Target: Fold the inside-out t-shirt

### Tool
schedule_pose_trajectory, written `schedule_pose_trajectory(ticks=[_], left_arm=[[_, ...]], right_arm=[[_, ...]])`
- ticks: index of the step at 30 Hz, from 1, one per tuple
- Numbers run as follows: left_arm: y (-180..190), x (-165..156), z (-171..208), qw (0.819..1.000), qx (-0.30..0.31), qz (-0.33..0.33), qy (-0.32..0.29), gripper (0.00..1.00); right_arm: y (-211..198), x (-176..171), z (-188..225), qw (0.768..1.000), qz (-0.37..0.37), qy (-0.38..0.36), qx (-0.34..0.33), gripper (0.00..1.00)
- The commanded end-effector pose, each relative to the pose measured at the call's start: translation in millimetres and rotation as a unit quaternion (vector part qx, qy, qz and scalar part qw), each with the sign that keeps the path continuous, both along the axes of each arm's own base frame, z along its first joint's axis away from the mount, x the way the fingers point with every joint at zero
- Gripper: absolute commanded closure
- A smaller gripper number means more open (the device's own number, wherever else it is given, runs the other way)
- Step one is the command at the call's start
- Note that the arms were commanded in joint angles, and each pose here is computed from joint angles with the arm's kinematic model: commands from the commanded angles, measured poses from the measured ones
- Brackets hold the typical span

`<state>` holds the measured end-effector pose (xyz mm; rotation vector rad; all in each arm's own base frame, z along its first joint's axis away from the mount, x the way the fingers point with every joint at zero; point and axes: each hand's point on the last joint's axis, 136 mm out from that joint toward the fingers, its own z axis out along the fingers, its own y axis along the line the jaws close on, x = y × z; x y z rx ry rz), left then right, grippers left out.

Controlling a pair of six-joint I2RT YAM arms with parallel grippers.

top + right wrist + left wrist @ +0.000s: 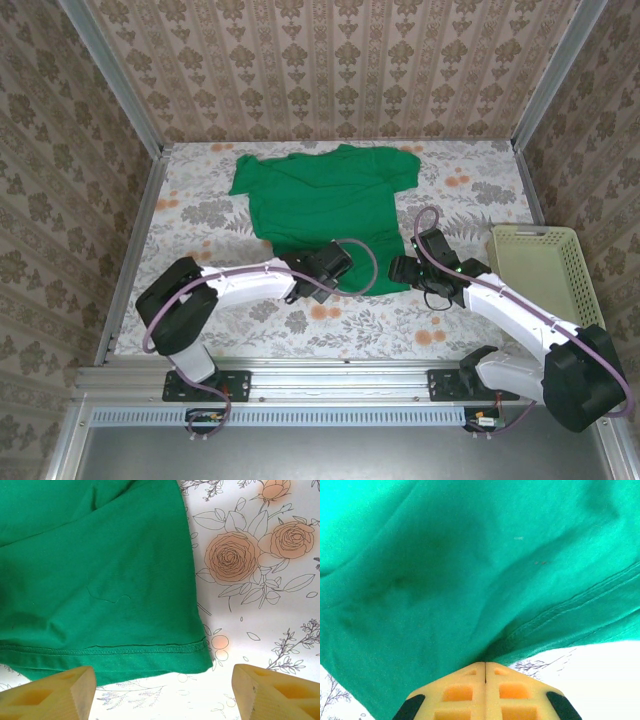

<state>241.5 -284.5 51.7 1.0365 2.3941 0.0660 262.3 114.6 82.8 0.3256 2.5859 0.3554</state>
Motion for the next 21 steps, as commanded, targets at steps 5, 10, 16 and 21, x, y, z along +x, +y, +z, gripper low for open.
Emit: schedule_pose_trajectory(ticks=[5, 10, 16, 21], left_arm=[[1, 3, 12, 0.998, -0.058, 0.016, 0.011, 1.0], [1, 7, 31, 0.994, -0.108, 0.032, 0.014, 1.0], [1, 10, 50, 0.985, -0.169, 0.041, 0.02, 1.0], [3, 12, 47, 0.982, -0.178, 0.048, 0.03, 1.0]], right_arm=[[7, -2, -4, 1.0, 0.021, -0.005, -0.007, 0.26], [23, 0, 0, 0.998, 0.052, -0.029, 0.006, 0.26], [64, -2, 11, 0.988, 0.122, -0.086, 0.032, 0.27], [95, -1, 9, 0.978, 0.175, -0.109, 0.026, 0.27]])
